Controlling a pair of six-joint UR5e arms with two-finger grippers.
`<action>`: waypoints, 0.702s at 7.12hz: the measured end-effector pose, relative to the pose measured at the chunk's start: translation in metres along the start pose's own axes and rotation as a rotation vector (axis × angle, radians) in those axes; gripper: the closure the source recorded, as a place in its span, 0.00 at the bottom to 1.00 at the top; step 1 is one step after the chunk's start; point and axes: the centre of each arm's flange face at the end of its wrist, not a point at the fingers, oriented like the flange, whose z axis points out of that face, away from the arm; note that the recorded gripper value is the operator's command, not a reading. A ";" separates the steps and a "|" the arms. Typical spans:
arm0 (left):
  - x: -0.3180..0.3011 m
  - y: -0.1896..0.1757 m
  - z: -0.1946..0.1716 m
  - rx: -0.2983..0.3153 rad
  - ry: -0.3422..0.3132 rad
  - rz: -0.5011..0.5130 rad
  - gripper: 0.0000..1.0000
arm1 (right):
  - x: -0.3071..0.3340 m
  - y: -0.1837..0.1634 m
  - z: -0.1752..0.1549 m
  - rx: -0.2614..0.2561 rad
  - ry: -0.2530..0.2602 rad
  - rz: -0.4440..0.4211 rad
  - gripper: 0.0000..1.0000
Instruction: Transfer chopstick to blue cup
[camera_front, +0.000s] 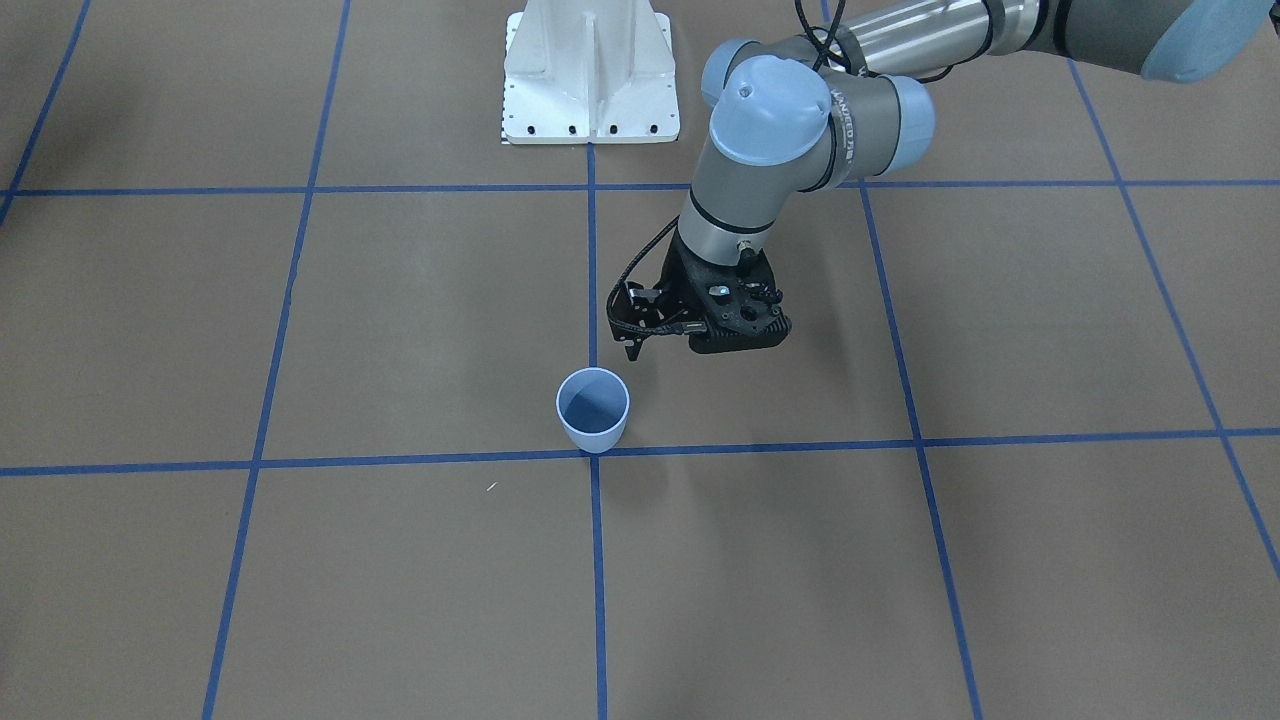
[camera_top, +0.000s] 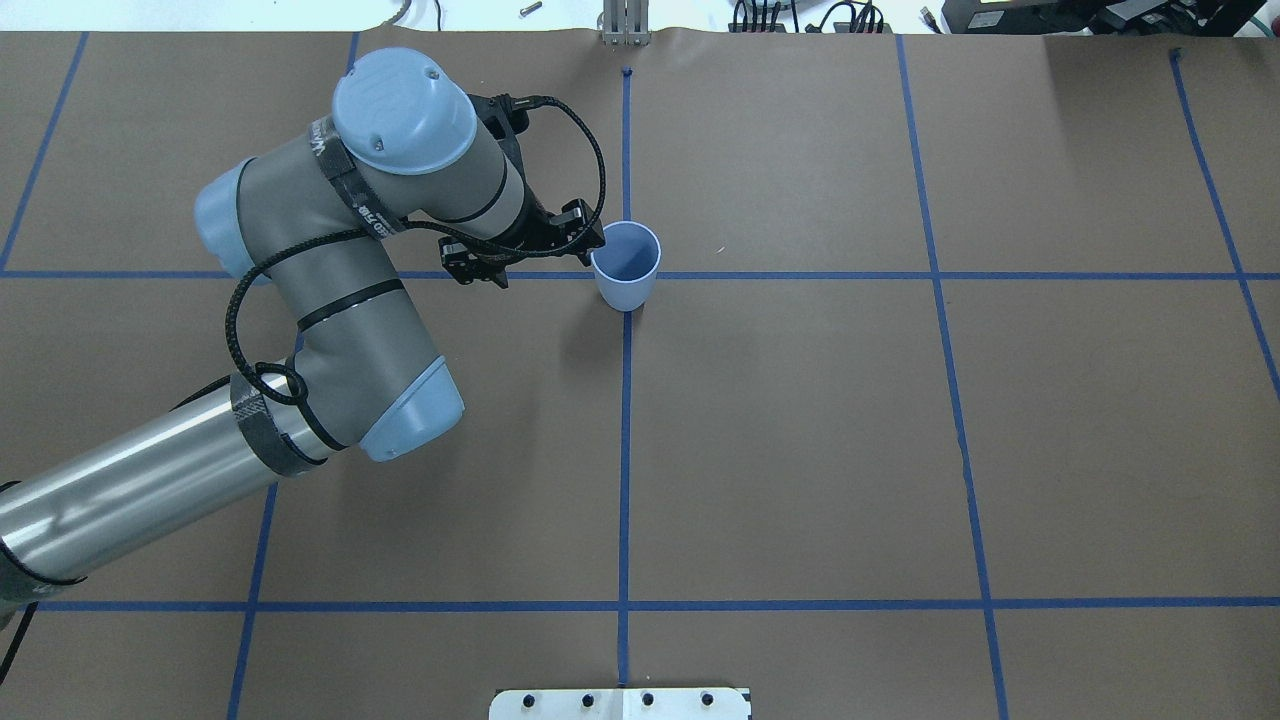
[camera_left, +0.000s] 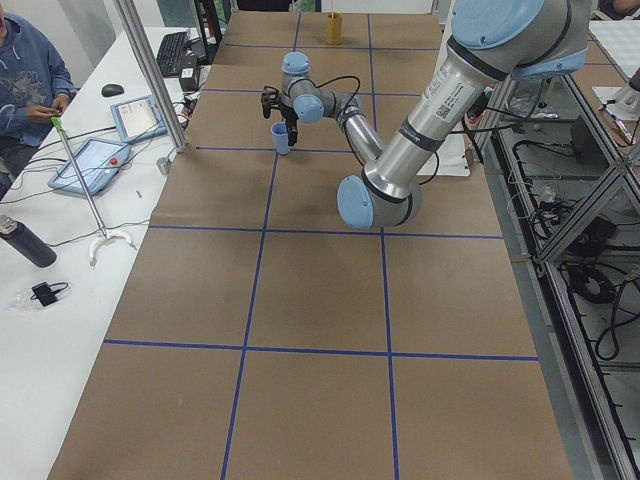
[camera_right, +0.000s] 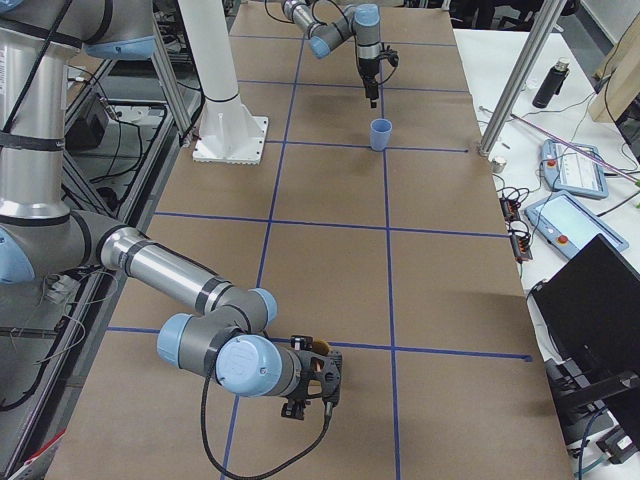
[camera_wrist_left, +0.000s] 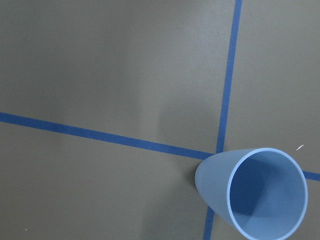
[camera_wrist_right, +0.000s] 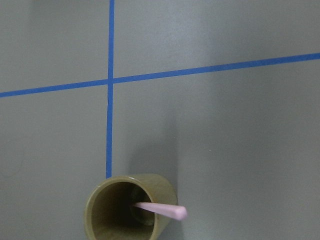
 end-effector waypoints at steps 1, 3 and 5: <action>0.000 0.000 0.000 0.000 0.000 0.000 0.03 | -0.002 -0.003 0.008 -0.018 -0.009 -0.002 0.27; 0.000 0.000 0.000 0.000 0.001 0.001 0.03 | -0.003 -0.015 0.019 -0.038 -0.034 -0.005 0.44; 0.000 0.000 0.000 0.000 0.000 0.001 0.03 | 0.000 -0.018 0.025 -0.049 -0.040 -0.003 0.55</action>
